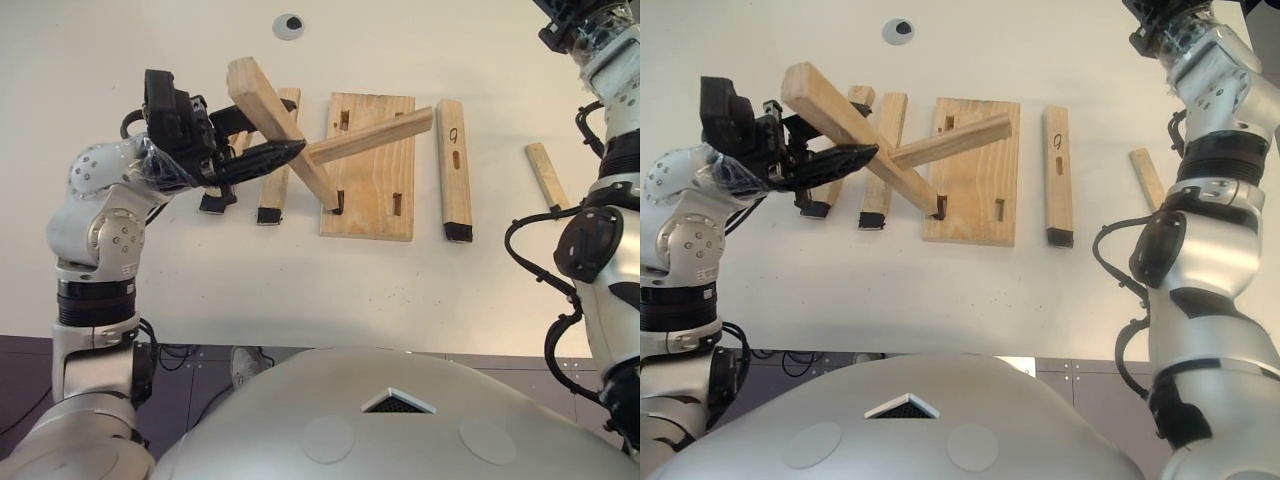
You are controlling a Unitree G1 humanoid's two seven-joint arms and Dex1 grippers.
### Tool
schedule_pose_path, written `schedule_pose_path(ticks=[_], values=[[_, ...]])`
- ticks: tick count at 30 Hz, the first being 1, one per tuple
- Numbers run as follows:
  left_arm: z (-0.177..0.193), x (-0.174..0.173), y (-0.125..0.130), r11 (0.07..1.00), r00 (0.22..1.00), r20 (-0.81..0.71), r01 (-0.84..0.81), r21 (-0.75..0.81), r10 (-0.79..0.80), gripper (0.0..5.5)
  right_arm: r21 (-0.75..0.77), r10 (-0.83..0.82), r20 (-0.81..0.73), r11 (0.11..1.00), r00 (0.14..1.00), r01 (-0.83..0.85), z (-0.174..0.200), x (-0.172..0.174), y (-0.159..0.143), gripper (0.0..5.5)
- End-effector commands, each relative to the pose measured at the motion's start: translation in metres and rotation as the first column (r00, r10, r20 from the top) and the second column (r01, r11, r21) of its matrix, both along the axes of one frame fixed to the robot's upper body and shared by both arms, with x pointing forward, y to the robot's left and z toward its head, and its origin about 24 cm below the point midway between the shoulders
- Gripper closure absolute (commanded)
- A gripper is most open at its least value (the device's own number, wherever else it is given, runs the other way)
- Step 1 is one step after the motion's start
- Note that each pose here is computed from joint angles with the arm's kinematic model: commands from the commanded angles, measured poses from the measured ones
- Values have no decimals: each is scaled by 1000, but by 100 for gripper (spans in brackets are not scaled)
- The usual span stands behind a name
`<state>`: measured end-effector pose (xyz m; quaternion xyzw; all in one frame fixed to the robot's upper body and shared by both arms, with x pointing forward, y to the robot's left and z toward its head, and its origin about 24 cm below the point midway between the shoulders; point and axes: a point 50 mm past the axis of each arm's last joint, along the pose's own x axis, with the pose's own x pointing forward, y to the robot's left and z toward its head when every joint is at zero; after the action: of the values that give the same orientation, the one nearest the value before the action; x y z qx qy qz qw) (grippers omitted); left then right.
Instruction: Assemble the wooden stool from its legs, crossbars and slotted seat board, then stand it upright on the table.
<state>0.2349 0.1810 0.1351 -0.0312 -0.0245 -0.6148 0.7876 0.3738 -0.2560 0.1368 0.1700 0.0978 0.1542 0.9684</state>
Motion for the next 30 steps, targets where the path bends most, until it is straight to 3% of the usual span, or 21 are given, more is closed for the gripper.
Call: schedule_pose_path(ticks=[1,4,8,16,23,30], values=[[-25,-3,5,990,991,-124,-41,137,58,349,-13,2,-24,1000,1000,-3,-6,-5,-2,550],[-12,5,-1,997,993,-103,-56,52,61,349,-11,4,-27,1000,1000,-5,-6,-5,-1,550],[-15,7,-3,993,993,-107,-27,115,39,349,-10,3,-28,1000,1000,-3,-5,-4,-2,550],[18,18,-3,920,998,-48,47,389,-31,349,-43,8,-42,999,999,-10,-15,-12,0,550],[35,28,-19,795,994,-25,97,598,-102,349,-107,8,-49,994,999,-14,-36,-28,7,550],[64,40,-32,739,996,-11,76,670,-93,349,-63,-36,-65,998,997,32,-55,-45,12,550]])
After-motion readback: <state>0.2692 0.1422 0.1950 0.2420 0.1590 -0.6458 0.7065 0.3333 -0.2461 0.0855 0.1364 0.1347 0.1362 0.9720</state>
